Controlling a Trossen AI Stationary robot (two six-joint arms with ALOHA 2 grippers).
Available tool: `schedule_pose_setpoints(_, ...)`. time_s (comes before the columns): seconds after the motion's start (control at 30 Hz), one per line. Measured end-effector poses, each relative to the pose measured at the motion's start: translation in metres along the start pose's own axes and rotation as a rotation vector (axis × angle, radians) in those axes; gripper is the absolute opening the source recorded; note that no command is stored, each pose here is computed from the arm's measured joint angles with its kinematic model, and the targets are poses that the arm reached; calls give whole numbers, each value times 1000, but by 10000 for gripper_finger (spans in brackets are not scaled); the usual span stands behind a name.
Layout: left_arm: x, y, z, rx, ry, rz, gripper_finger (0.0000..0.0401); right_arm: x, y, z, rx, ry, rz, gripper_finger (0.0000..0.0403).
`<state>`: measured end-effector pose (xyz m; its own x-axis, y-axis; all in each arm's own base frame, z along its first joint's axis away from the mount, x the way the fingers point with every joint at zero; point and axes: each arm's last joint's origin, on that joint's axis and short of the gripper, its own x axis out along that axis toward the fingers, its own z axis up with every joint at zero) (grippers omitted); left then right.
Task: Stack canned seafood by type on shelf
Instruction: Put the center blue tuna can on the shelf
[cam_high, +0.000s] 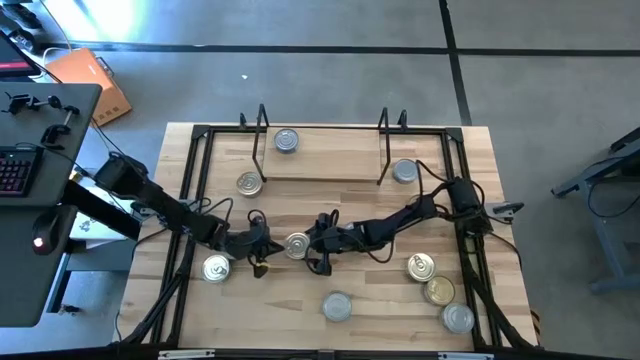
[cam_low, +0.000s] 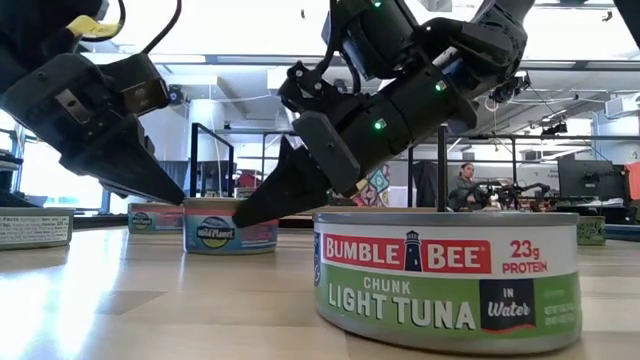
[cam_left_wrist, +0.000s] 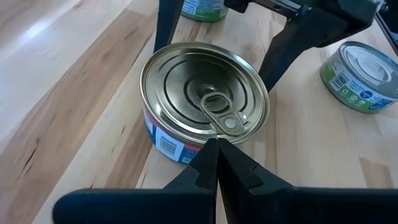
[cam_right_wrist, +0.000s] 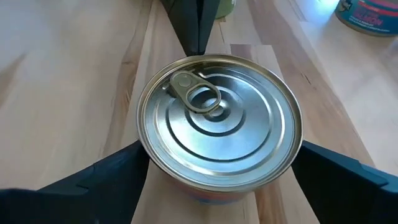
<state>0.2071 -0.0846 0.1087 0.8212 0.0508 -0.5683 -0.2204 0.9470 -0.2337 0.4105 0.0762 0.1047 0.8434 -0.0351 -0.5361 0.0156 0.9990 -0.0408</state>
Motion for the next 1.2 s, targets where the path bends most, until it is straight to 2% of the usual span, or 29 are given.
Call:
schedule_pose_setpoints(0.23,1,1,1,18,-8,-1,0,9,1,-12,0,15,3,368)
schedule_pose_setpoints(0.6,1,0,1,22,-13,1,0,4,0,-5,0,18,16,365)
schedule_pose_setpoints(0.97,1,0,2,47,-23,3,0,7,-4,-5,16,-6,36,322)
schedule_pose_setpoints(1.2,-9,0,4,65,-9,27,0,5,1,-4,65,-6,-17,315)
